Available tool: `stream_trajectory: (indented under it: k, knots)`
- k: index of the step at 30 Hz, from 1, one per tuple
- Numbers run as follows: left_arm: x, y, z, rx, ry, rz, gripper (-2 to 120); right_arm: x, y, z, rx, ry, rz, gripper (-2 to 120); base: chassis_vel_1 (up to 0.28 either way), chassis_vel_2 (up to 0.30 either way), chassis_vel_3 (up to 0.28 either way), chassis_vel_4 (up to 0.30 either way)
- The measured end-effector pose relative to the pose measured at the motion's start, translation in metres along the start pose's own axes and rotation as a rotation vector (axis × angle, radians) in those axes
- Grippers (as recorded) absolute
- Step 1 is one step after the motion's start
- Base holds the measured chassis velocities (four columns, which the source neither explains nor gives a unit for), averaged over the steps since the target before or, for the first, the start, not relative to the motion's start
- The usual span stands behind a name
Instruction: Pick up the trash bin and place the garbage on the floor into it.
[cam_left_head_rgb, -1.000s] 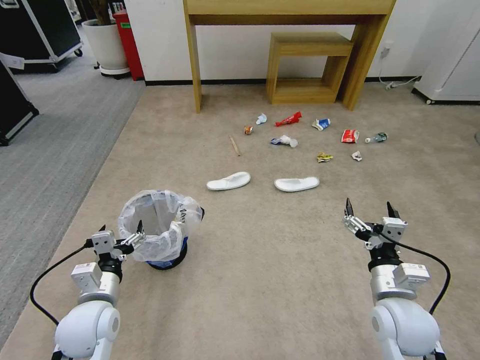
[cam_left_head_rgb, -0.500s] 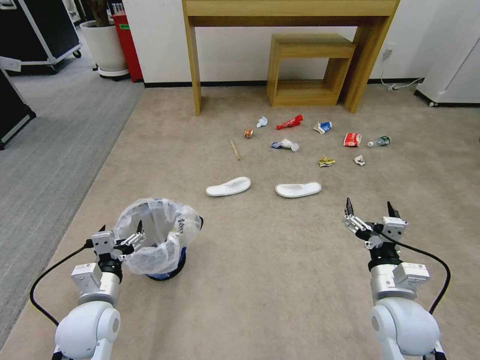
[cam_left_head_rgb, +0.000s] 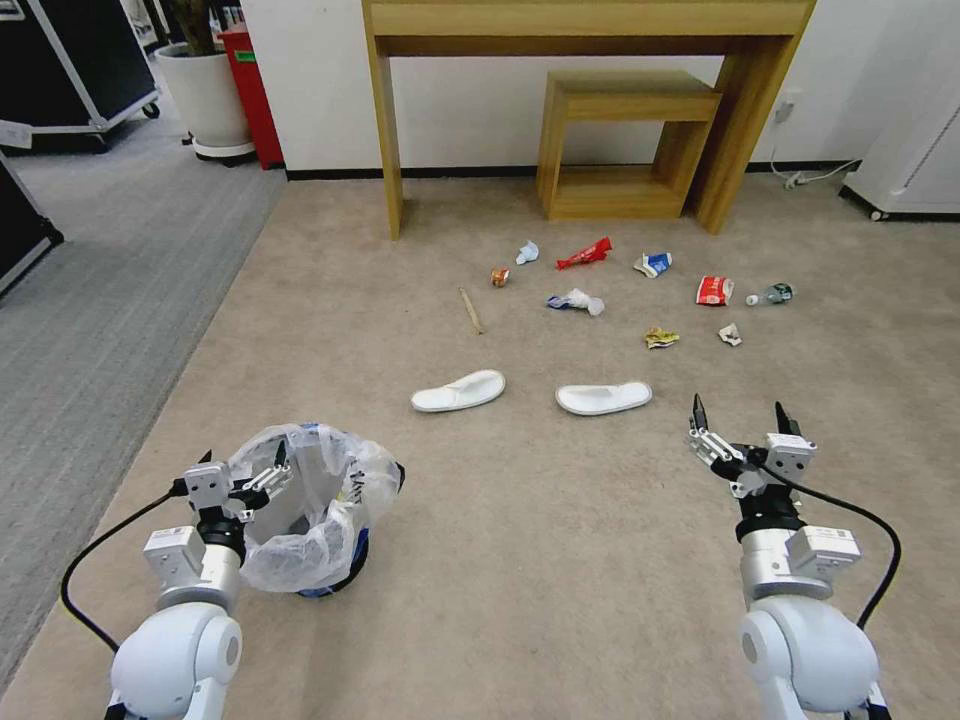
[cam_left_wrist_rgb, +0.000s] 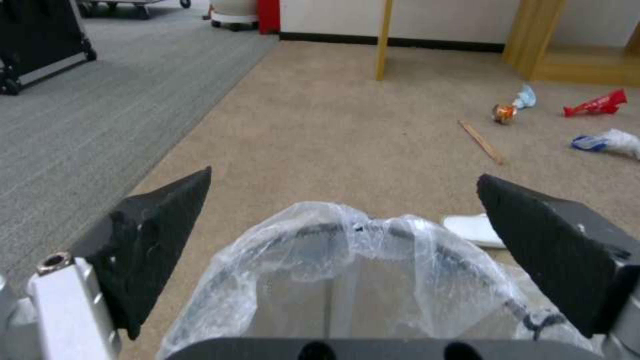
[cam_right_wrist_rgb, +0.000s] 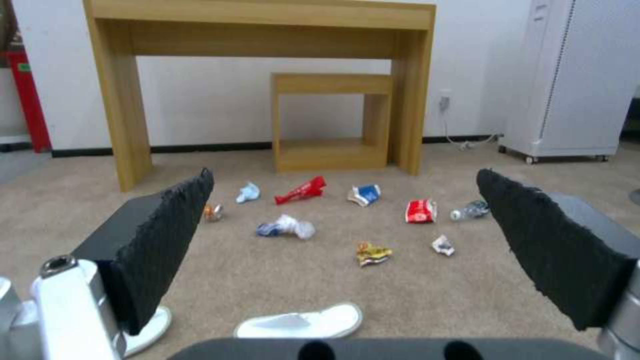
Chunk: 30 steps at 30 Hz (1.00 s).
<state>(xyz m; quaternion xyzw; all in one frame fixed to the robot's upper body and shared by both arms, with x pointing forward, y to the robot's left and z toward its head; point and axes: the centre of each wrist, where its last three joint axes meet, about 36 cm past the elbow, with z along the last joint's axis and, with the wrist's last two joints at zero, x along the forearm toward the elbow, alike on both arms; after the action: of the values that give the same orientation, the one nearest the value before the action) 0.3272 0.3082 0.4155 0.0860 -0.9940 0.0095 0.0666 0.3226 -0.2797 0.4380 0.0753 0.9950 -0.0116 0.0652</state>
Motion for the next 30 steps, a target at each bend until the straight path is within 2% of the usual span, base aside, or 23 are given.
stream_trajectory:
  k: [15, 20, 22, 23, 25, 26, 27, 30]
  knots:
    - [-0.005, 0.002, 0.001, -0.001, 0.016, 0.002, 100, -0.004, 0.004, 0.004, -0.002, 0.005, 0.021, 100, -0.074, 0.072, 0.073, -0.069]
    - [-0.018, 0.022, -0.01, 0.017, 0.047, -0.001, 100, -0.003, 0.003, 0.005, -0.028, 0.017, 0.02, 100, -0.012, 0.01, 0.006, -0.011]
    - [-0.023, 0.034, -0.02, 0.036, 0.088, -0.01, 100, -0.002, 0.003, 0.005, -0.036, 0.019, 0.02, 100, 0.0, 0.0, 0.0, 0.0]
    - [-0.023, 0.034, -0.02, 0.036, 0.088, -0.01, 100, -0.002, 0.003, 0.005, -0.036, 0.019, 0.02, 100, 0.0, 0.0, 0.0, 0.0]
    - [-0.024, 0.039, -0.025, 0.049, 0.136, -0.012, 100, -0.002, 0.003, 0.005, -0.042, 0.019, 0.022, 100, 0.0, 0.0, 0.0, 0.0]
    - [-0.023, 0.042, -0.027, 0.06, 0.184, -0.01, 100, -0.003, 0.002, 0.006, -0.044, 0.018, 0.024, 100, 0.0, 0.0, 0.0, 0.0]
    - [-0.023, 0.042, -0.027, 0.06, 0.184, -0.01, 100, -0.003, 0.002, 0.006, -0.044, 0.018, 0.024, 100, 0.0, 0.0, 0.0, 0.0]
    - [-0.018, 0.042, -0.032, 0.082, 0.297, -0.012, 100, -0.004, 0.001, 0.007, -0.047, 0.019, 0.032, 100, 0.0, 0.0, 0.0, 0.0]
